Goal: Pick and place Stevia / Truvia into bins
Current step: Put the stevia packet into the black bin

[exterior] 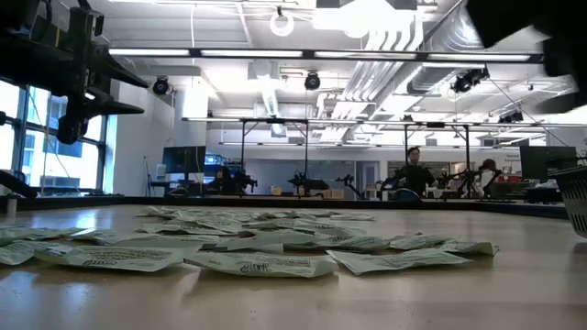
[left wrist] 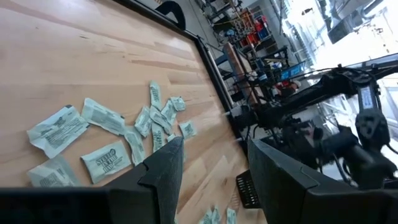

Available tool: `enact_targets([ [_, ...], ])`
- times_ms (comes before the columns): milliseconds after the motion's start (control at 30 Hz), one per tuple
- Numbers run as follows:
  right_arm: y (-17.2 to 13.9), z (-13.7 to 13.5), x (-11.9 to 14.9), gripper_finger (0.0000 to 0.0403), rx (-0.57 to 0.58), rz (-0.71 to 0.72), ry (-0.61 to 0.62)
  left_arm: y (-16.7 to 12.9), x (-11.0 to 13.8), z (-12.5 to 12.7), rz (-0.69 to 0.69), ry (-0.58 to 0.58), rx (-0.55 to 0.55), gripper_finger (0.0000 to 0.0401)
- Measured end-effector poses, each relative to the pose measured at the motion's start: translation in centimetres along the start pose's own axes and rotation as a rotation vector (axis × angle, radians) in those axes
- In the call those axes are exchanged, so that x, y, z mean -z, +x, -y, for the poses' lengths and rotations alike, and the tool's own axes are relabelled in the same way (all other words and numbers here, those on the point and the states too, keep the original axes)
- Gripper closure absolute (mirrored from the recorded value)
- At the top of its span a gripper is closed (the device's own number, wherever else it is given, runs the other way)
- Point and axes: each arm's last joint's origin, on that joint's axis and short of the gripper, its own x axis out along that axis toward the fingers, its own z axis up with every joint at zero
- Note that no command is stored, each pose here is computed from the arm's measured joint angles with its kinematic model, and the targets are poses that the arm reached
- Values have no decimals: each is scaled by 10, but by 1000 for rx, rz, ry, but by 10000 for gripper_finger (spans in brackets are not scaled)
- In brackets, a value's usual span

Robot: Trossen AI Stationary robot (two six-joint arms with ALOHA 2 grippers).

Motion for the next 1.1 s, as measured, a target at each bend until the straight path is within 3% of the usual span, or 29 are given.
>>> enact_targets([
  [167,18,-7,16,357,79,-49,-2,0,1,-2,-8,6,-15,186],
  [267,29,-8,15,315,137,-82,26,0,1,-2,-9,8,-18,186],
  [433,34,-7,4,233,135,-102,73,0,1,-2,-8,7,-17,186],
  [600,14,7,-36,177,140,174,113,0,1,-2,-7,3,-15,186],
  [700,10,20,-78,170,140,261,-13,0,0,-1,-4,-2,-10,186],
  [867,22,42,-151,175,45,317,-353,0,0,-1,9,-14,-16,186],
  [1100,48,69,-197,175,77,244,-590,0,0,-1,9,-27,-16,186],
])
